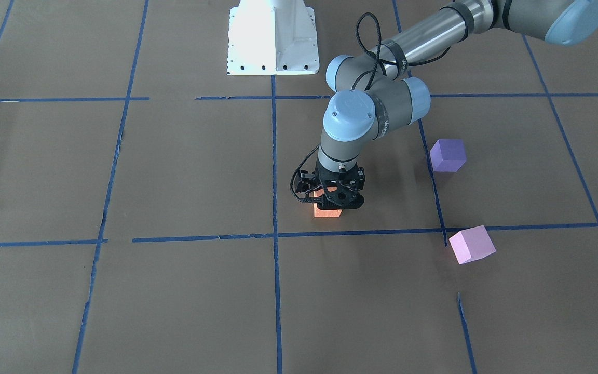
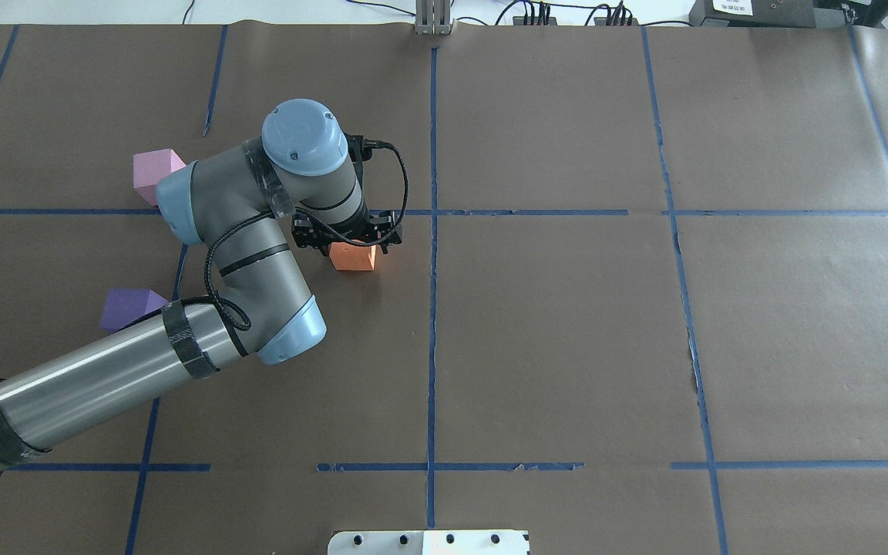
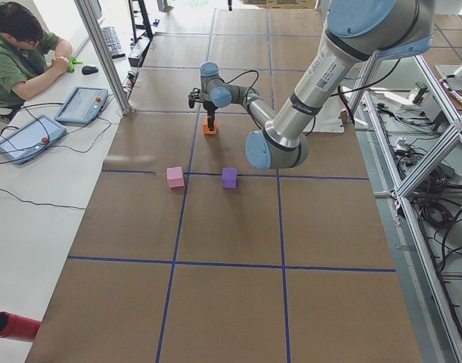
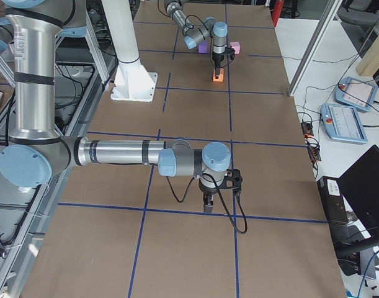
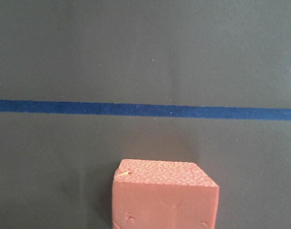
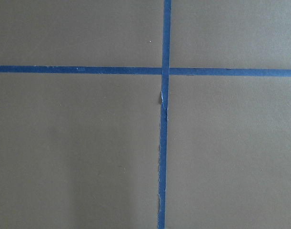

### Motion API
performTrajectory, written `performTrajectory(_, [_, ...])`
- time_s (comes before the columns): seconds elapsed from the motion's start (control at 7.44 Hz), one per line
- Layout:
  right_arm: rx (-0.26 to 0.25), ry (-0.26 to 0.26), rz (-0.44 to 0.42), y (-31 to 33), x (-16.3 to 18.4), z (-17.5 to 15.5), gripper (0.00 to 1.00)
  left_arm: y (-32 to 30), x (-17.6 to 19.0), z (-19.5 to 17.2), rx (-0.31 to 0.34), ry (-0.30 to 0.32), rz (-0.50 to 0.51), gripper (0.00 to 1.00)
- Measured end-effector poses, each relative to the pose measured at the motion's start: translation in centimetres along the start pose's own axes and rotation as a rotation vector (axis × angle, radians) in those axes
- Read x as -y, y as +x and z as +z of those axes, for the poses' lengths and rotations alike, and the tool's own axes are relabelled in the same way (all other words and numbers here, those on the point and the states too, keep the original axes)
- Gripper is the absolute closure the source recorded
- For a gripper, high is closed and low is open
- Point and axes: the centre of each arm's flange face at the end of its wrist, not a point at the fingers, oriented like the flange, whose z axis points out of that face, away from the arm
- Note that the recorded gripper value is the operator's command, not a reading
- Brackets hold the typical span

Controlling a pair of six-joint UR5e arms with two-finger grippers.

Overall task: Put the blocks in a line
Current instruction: 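Close the left gripper on the orange cube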

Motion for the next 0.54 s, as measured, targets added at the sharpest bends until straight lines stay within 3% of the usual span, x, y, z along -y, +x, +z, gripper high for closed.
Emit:
performTrajectory(0.13, [0.000, 0.000, 0.000, 0.00, 0.00, 0.00, 0.00, 0.00, 0.05, 0.12, -0.002, 0.002, 0.001, 0.00])
performTrajectory(0.27, [0.000, 0.000, 0.000, 0.01, 0.00, -0.01, 0.00, -0.04, 0.13, 0.29, -0.003, 0.004, 0.002, 0.19])
performTrajectory(0.4, [0.000, 0.000, 0.000, 0.01, 0.00, -0.01, 0.00, -0.10, 0.25, 0.48, -0.001, 0.009, 0.002, 0.81])
performTrajectory(0.54, [0.000, 0.000, 0.000, 0.01, 0.00, -0.01, 0.00, -0.10, 0.36, 0.52, -0.001, 0.018, 0.001, 1.00])
